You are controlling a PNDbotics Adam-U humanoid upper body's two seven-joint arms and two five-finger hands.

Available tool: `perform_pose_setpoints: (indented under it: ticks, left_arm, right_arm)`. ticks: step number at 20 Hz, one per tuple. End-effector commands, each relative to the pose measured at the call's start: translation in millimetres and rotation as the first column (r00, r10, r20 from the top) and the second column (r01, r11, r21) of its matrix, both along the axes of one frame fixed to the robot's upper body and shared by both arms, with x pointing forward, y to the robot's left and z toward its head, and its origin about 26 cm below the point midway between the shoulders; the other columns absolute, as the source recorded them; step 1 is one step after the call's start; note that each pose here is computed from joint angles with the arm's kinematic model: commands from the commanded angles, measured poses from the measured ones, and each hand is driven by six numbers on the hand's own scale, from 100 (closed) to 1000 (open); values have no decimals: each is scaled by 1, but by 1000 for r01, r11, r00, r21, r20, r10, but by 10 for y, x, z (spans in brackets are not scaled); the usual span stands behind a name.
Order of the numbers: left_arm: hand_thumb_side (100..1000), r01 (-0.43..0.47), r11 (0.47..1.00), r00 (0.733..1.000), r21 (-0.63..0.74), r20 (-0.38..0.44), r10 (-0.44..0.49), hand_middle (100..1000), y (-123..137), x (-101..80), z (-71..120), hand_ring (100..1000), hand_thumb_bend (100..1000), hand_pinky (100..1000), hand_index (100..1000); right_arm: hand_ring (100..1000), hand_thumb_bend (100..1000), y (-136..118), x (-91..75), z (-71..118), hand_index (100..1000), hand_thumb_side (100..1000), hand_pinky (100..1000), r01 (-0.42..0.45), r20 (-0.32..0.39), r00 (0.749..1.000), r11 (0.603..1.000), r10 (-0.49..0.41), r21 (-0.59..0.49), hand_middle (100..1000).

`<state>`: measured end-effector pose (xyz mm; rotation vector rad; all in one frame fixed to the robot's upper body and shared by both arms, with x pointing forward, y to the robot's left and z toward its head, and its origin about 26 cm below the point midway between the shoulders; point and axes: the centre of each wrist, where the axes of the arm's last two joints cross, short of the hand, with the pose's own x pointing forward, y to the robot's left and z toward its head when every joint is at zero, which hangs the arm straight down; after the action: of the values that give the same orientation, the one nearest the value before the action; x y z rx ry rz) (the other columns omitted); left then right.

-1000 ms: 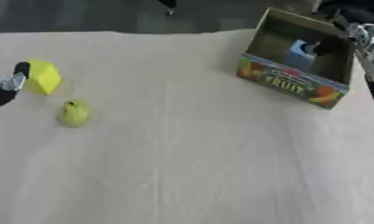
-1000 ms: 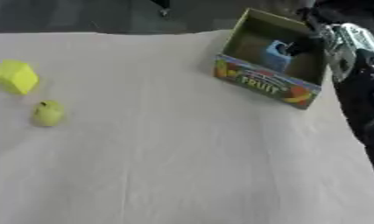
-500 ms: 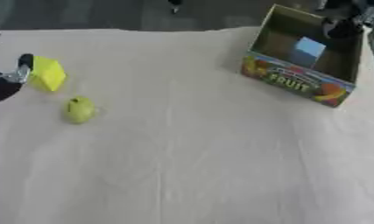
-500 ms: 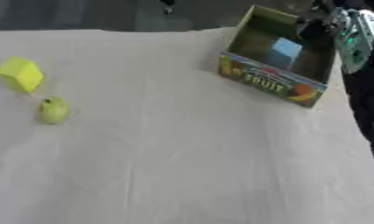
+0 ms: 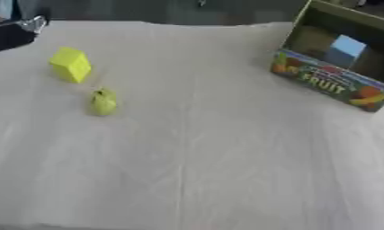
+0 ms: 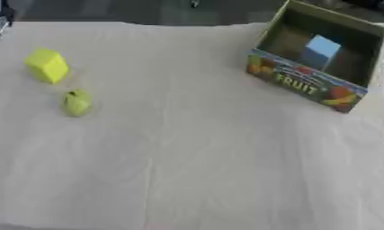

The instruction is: Pick up the objects with one hand, pass them to the other hand, and then place them into the box on the other side of the table.

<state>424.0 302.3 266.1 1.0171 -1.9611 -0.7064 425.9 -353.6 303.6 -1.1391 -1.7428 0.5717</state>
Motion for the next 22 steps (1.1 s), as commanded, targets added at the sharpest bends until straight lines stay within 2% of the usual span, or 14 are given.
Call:
perform_pose_setpoints:
  ticks: [1,6,9,14,19,22]
  left_arm:
    - [127,0,991,1000,134,-23,4,720,85,70,206,771,621,786,847]
    - [100,2,958,995,287,-93,26,748,-2,257,358,805,760,812,849]
    - [100,-9,931,985,366,-158,72,765,22,357,344,828,831,827,843]
    - [100,-21,891,962,454,-234,142,761,193,471,376,836,740,837,804]
    - [100,-31,863,932,505,-298,208,756,427,543,464,835,727,849,780]
    - [100,-27,845,899,533,-356,253,761,553,590,467,837,749,849,769]
  right_arm:
    - [1000,100,112,-147,220,896,551,1000,-46,77,996,999,45,14,789]
    - [1000,100,365,-297,236,890,558,1000,-159,111,982,986,153,46,800]
    - [1000,100,543,-394,193,883,565,1000,-233,139,966,968,220,88,790]
    - [1000,100,719,-593,157,876,568,1000,-315,135,945,938,297,143,777]
    - [1000,100,766,-747,191,872,565,1000,-356,133,932,916,336,183,771]
    - [1000,100,749,-765,181,871,564,1000,-379,129,924,902,359,204,770]
